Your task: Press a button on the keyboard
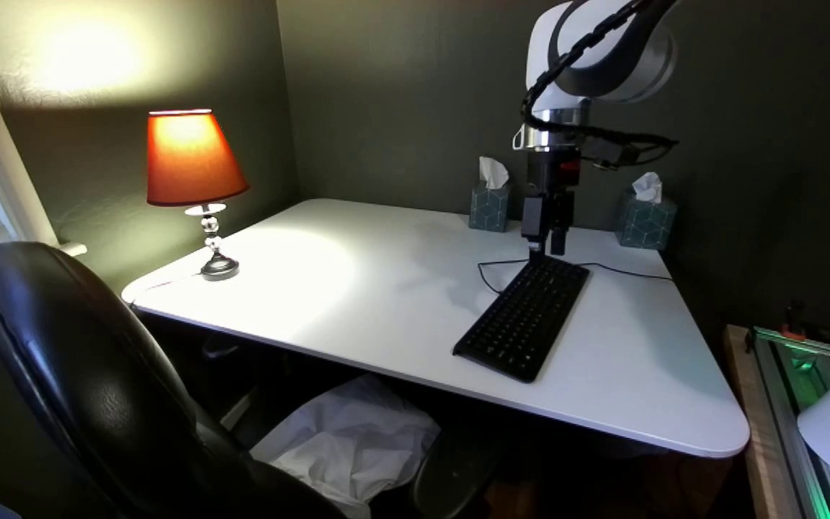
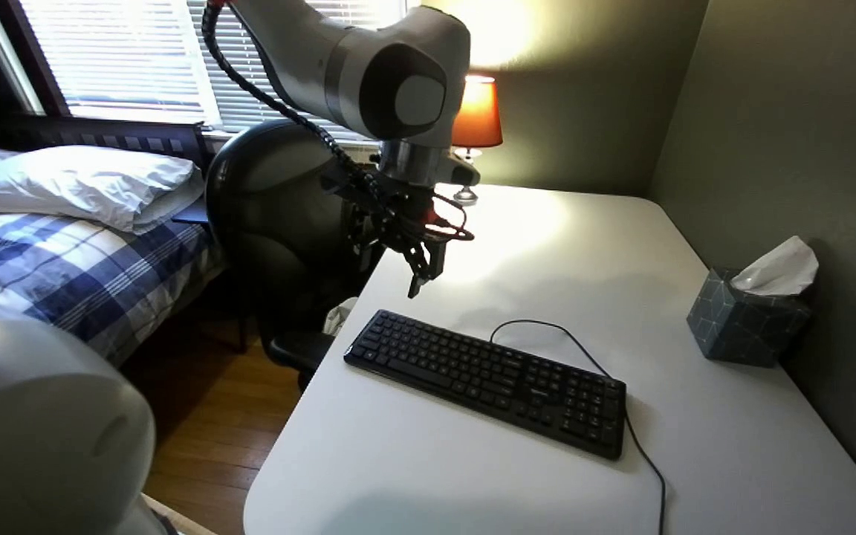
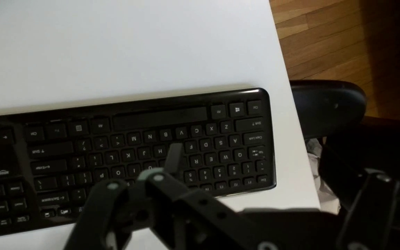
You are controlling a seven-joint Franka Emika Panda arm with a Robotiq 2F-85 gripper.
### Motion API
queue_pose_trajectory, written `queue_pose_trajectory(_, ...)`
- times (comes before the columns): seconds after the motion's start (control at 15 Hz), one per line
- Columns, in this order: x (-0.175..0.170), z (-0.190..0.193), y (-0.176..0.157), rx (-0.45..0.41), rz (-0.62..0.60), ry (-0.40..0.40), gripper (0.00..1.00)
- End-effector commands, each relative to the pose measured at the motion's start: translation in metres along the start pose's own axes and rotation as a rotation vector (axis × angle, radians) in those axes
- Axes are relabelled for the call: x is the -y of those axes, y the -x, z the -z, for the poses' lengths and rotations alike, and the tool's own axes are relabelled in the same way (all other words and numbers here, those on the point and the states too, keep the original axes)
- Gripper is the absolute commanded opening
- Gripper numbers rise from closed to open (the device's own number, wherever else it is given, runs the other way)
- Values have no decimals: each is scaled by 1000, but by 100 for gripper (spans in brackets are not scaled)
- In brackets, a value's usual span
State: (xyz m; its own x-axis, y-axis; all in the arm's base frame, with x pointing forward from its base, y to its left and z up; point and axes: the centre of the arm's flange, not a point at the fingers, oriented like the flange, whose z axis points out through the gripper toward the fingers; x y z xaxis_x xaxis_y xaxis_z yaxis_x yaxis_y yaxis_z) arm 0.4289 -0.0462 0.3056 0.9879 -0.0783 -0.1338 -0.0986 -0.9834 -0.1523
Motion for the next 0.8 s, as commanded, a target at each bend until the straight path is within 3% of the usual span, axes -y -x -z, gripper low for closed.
queue_pose_trajectory(0.0, -4, -25, -12, 24, -7, 12, 100)
queue_pose_trajectory(0.33, -15, -50, -20, 64, -35, 24, 100)
queue_pose_trajectory(0.4, -18, -53, -22, 75, -40, 25, 75)
queue_pose_trajectory(0.53, -22, -60, -28, 90, -52, 25, 66)
queue_pose_trajectory(0.73, -25, -69, -37, 116, -52, 25, 42)
